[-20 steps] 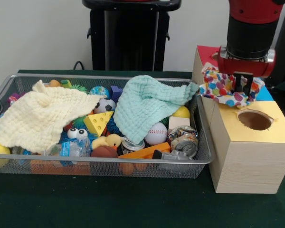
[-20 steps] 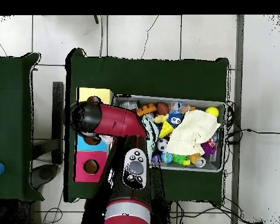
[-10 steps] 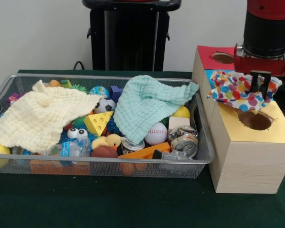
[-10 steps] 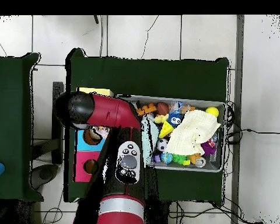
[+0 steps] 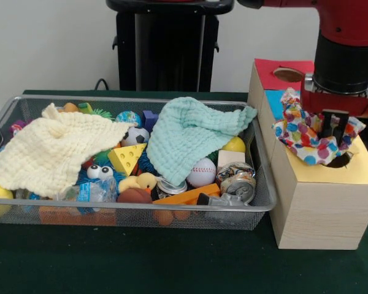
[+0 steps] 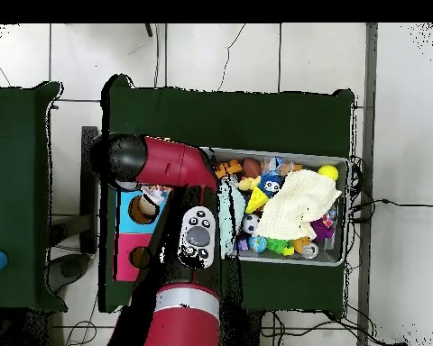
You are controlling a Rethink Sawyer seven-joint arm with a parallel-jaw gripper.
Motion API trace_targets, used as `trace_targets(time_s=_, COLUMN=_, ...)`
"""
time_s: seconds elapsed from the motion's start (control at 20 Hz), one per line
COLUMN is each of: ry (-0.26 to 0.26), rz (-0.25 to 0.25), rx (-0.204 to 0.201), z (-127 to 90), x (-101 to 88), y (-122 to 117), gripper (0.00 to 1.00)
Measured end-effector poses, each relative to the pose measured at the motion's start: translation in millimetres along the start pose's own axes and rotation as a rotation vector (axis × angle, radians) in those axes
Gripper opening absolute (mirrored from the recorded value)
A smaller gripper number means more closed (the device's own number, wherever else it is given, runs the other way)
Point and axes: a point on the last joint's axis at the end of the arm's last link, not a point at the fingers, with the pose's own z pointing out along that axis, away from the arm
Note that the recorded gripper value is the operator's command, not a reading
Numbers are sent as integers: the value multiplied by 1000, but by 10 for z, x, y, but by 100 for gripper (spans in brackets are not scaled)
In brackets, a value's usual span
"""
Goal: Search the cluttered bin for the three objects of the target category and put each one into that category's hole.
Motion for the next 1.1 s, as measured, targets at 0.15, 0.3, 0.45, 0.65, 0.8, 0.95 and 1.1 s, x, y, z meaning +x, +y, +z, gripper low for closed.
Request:
trace_targets(time_s=0.15, ry=-29, rz=-5, rx=15, z=82, x=-36, y=-3, gripper=0)
trace_targets(time_s=0.3, ry=-48, rz=-11, rx=26, z=117, x=-38, y=3, gripper=0)
trace_targets(time_s=0.45, ry=-74, rz=-19, rx=34, z=145, x=-36, y=25, gripper=0)
trace_targets(time_s=0.65, ry=-107, rz=-19, rx=31, z=186, x=-81, y=16, gripper=0)
trace_targets(time_s=0.8, ry=-128, rz=-13, rx=29, z=242, x=-127, y=-25, gripper=0)
trace_targets(time_s=0.95, ry=-145, rz=2, rx=21, z=311, x=-197, y=-105, gripper=0)
trace_targets(time_s=1.1, ry=-150, rz=8, rx=16, z=339, x=-226, y=-131, gripper=0)
